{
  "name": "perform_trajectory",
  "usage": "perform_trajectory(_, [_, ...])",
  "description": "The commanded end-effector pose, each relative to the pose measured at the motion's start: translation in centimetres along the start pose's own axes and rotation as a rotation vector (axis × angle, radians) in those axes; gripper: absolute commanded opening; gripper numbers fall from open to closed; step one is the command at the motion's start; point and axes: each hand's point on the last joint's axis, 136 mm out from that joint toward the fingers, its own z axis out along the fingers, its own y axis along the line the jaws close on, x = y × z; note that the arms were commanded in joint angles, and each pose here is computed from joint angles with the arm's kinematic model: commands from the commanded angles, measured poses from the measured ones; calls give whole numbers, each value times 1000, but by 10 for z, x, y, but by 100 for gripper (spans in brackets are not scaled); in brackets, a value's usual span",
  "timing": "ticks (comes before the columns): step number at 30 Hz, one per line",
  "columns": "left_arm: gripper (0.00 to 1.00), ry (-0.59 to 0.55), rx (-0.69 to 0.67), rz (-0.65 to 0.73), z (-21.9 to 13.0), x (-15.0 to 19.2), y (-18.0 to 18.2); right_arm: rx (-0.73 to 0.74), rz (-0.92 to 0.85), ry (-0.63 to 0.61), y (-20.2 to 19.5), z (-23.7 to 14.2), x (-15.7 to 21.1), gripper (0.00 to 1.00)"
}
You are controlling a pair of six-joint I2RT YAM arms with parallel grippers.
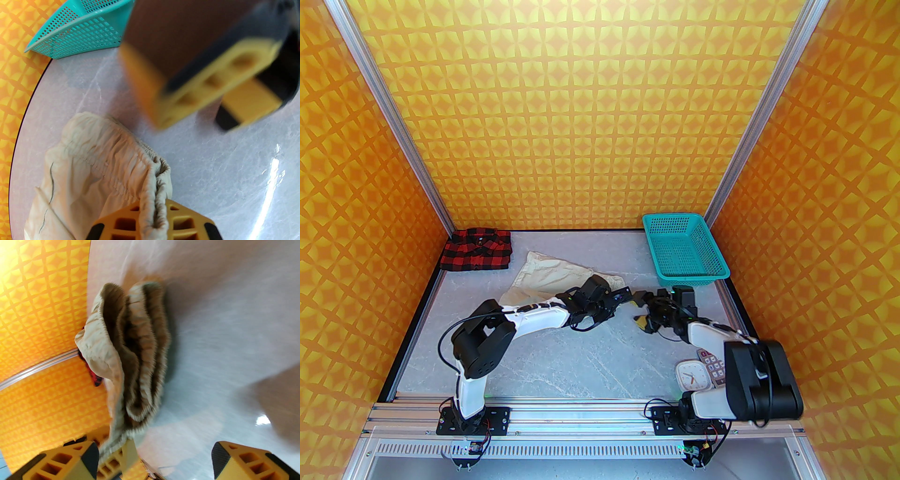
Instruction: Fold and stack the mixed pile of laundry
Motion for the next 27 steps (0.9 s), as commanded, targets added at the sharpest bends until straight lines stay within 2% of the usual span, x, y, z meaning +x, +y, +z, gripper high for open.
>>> perform_trajectory(1, [0,-55,-1,-30,-8,-13,0,-118,11,8,30,16,-5,85])
perform_trajectory(7, [0,-56,35,-55,-7,-12,-8,-167,14,34,41,38,-6,86])
perform_trajectory(11, [0,-63,31,-64,-9,-12,-7,-140,12,48,33,50,-4,84])
perform_trajectory(13, [0,-80,36,-74,-12,-17,-7,-134,-3,49,29,56,-7,78])
perform_trajectory(17, [0,-106,45,-98,-20,-24,-9,-123,-45,54,18,70,-14,58])
perform_trajectory(20, [0,-119,58,-120,-28,-26,-16,-128,-57,38,10,74,-19,36])
perform_trajectory(21, [3,-123,62,-125,-32,-26,-18,-138,-54,34,9,73,-20,27])
perform_trajectory(22, [11,-125,69,-133,-36,-25,-22,-152,-57,36,9,73,-20,20])
perform_trajectory(24, [33,-133,100,-166,-44,-24,-29,-160,-76,54,10,71,-15,12])
perform_trajectory(27, [44,-180,160,-229,-69,-36,-37,-84,-96,71,-4,64,-7,6])
